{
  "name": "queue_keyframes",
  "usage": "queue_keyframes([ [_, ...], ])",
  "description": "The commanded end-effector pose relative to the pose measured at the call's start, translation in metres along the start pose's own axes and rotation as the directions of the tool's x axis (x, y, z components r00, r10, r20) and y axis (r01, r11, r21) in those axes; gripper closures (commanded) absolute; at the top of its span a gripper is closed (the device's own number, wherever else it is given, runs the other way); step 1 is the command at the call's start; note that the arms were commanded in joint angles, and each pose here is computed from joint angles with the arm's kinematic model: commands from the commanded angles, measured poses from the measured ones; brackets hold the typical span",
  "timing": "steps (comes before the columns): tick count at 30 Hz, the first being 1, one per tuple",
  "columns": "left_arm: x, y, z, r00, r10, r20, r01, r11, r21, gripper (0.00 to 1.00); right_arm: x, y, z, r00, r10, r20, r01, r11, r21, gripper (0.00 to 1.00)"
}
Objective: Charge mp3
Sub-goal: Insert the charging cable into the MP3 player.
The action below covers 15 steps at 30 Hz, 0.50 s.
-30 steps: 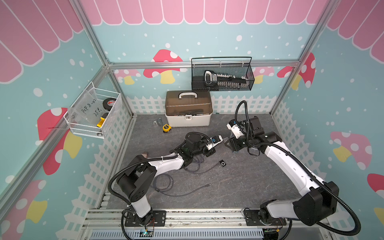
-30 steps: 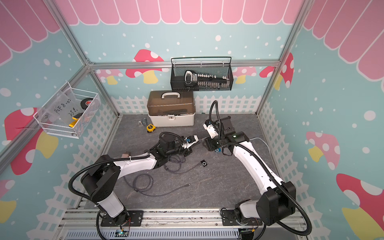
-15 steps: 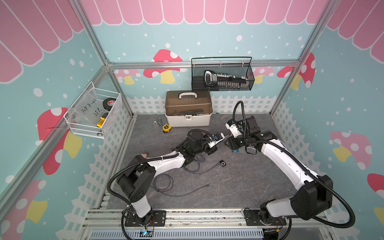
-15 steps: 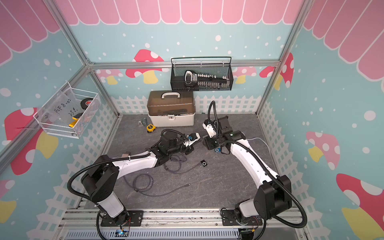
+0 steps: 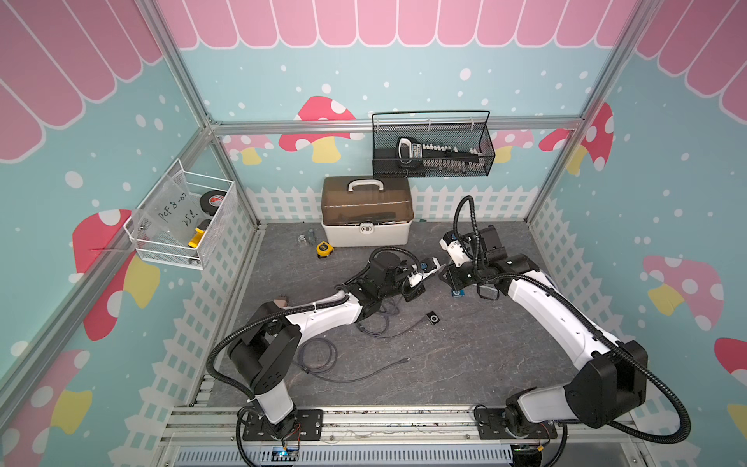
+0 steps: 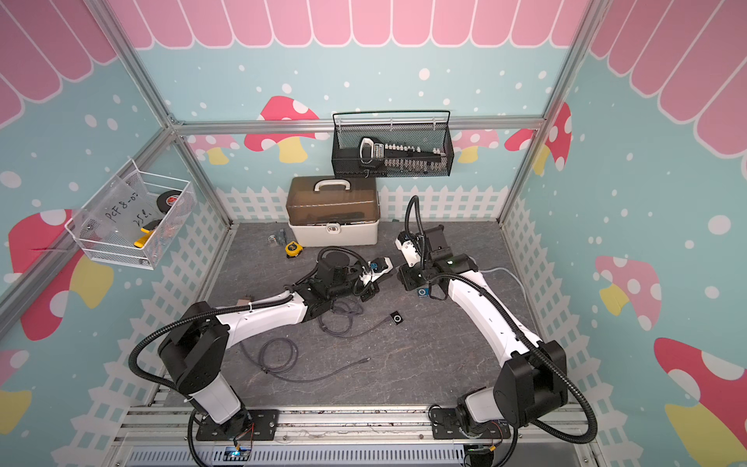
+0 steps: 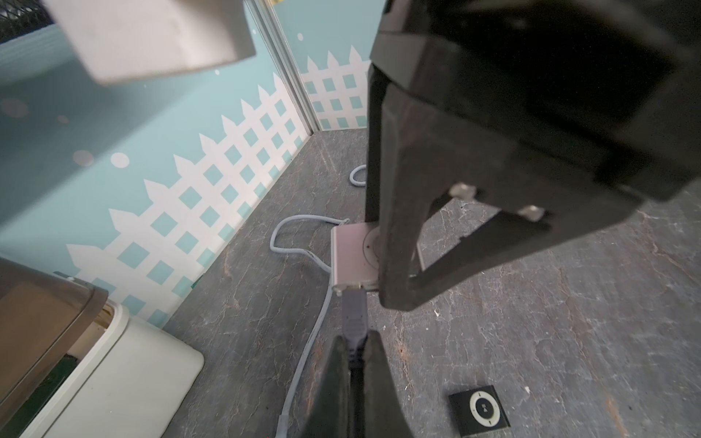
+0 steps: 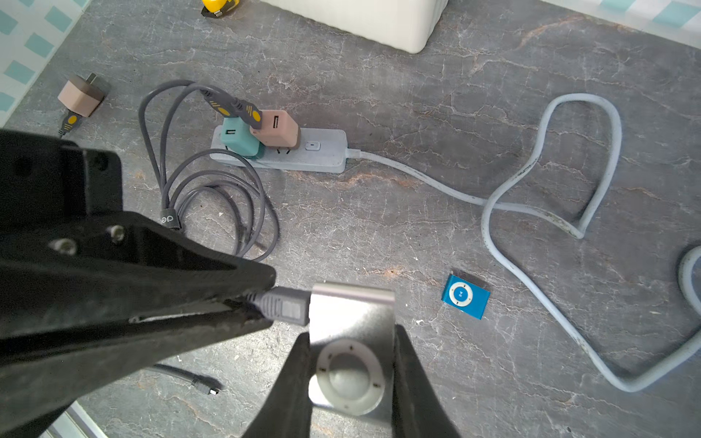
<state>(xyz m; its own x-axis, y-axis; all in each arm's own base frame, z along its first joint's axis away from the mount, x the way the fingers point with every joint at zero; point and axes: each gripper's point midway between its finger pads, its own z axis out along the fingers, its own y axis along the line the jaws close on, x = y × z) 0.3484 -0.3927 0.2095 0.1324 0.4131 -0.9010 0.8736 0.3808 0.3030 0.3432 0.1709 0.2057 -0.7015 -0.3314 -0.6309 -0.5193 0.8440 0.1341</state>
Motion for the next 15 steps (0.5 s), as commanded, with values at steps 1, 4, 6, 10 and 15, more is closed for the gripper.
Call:
queue_keyframes([
  [1, -0.016, 0.001, 0.004, 1.0, -0.005, 0.002, 0.005, 1.0, 0.008, 1.0, 0.005, 0.01, 0.008, 0.999, -0.029, -0.018, 0.028, 0.999, -0.043, 0.8],
  [4, -0.02, -0.003, 0.007, 1.0, -0.004, -0.003, 0.004, 1.0, 0.013, 1.0, 0.006, 0.015, 0.01, 0.999, -0.025, -0.023, 0.024, 0.997, -0.068, 0.82],
  [6, -0.021, -0.005, 0.01, 1.0, 0.002, -0.007, -0.002, 1.0, 0.01, 1.0, 0.004, 0.019, 0.009, 1.0, -0.025, -0.015, 0.023, 0.996, -0.09, 0.84],
  [10, -0.022, -0.01, 0.015, 1.0, 0.012, -0.001, -0.012, 1.0, 0.014, 1.0, 0.001, 0.028, 0.011, 1.0, 0.0, 0.003, 0.0, 0.99, -0.143, 0.85],
  [15, -0.024, -0.012, 0.021, 1.0, 0.011, 0.012, -0.011, 1.0, 0.012, 1.0, -0.005, 0.044, 0.012, 0.998, 0.053, 0.03, -0.045, 0.969, -0.242, 0.86],
])
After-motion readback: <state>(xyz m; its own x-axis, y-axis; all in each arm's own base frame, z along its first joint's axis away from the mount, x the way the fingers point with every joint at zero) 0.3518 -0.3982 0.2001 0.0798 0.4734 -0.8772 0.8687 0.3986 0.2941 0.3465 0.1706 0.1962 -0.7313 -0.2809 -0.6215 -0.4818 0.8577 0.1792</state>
